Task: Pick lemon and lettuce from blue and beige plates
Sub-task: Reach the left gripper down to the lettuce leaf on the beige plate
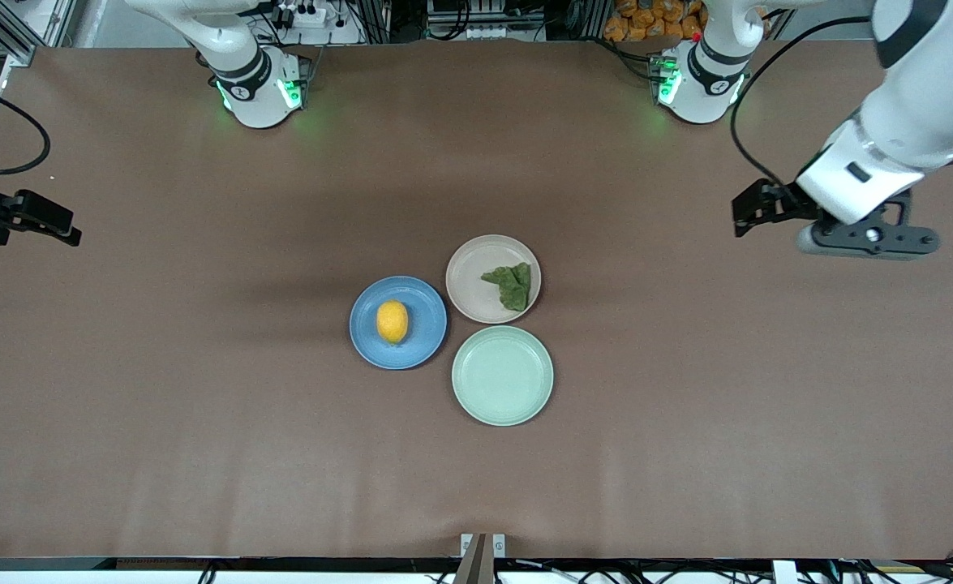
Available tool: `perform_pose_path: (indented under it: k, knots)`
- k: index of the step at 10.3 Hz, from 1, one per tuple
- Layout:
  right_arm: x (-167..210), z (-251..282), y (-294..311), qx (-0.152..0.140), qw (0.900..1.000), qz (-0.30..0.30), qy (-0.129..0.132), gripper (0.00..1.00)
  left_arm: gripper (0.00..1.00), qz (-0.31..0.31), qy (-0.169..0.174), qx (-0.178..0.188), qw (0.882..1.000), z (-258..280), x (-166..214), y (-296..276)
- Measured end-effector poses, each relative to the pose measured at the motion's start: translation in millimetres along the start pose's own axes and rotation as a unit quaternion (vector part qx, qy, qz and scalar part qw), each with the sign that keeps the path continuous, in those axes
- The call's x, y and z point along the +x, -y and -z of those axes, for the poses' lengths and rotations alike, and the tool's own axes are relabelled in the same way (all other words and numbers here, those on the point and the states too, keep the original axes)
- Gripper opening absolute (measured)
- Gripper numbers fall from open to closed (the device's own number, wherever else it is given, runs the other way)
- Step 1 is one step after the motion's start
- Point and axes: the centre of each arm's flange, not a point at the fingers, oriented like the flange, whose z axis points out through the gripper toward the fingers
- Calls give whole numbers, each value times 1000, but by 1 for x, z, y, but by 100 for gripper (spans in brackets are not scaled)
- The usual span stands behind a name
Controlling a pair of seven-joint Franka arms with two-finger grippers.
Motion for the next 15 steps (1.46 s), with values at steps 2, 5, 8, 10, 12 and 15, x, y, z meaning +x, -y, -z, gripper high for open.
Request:
perform_pose_path:
  k: [2,5,8,10,12,15]
  knots:
    - [0,-1,0,0,1000,0,1,100,100,22,5,-6,1000,-22,6,-30]
    - [1,-3,1,0,1000,1,2,100,100,44,16,3,999,-61,11,-74]
    - [2,-5,1,0,1000,1,4,100,100,70,25,20,997,-108,9,-128]
    - [2,-6,1,0,1000,1,5,100,100,86,42,24,995,-148,8,-155]
    - [2,-6,1,0,1000,2,5,100,100,93,45,30,994,-191,-1,-198]
    - [7,-13,5,1,1000,4,6,100,100,85,27,41,995,-265,-31,-274]
